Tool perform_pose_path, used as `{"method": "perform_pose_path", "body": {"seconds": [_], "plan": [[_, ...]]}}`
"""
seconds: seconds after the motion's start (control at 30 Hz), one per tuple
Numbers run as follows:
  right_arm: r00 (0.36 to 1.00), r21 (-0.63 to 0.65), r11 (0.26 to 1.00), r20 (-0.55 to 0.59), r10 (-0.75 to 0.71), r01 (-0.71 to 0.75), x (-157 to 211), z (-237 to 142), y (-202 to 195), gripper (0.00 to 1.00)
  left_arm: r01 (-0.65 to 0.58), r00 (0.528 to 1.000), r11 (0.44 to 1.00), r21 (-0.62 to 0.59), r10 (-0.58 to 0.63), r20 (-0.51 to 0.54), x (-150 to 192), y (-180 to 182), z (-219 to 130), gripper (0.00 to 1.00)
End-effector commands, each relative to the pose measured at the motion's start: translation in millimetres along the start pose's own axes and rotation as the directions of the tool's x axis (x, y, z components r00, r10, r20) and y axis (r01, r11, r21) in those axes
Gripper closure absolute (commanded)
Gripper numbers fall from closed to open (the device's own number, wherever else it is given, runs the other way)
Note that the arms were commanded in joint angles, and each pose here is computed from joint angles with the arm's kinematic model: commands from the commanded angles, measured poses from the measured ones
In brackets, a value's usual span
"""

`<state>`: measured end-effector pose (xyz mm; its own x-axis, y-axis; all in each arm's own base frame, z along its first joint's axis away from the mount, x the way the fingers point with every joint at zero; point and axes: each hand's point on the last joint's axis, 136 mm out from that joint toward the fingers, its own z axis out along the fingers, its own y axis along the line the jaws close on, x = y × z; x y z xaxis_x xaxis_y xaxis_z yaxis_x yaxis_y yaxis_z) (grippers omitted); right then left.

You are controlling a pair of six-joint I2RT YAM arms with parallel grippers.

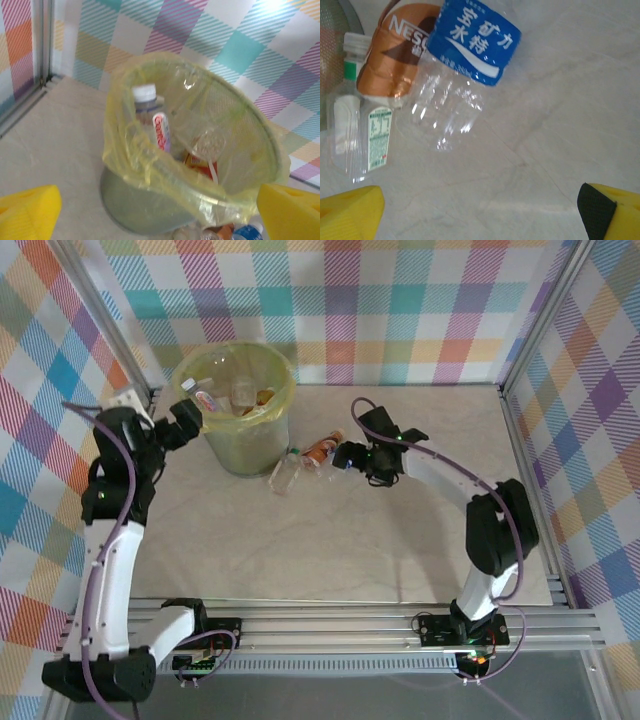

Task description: Put the plastic bottles in the bin

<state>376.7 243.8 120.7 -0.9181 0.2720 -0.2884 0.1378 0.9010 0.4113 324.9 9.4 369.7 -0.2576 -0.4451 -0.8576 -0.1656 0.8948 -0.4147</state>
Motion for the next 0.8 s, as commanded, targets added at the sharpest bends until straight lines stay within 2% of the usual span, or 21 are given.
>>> {"method": "perform_pose_path", "body": {"seconds": [0.0,0.27,0.57,0.77], "plan": [[1.000,-0.007,1.000,-0.010,0.030,-0.030,-11.4,13.0,8.8,0.00,0.090,0.994,0.993,0.076,-0.095,0.058,-0.8,-5.2,-10.8,0.00],[0.998,0.027,0.998,-0.018,0.055,-0.054,-26.7,43.4,14.6,0.00,0.106,0.994,0.991,0.077,-0.107,0.014,25.4,3.1,-16.7,0.00],[0.997,0.097,0.993,-0.027,0.068,-0.065,-35.9,65.9,6.4,0.00,0.104,0.995,0.991,0.087,-0.104,0.004,28.4,1.9,-17.8,0.00],[0.996,0.117,0.990,-0.044,0.081,-0.076,-34.3,77.0,-2.9,0.04,0.103,0.994,0.991,0.088,-0.104,0.010,26.6,1.5,-19.2,0.00]]}}
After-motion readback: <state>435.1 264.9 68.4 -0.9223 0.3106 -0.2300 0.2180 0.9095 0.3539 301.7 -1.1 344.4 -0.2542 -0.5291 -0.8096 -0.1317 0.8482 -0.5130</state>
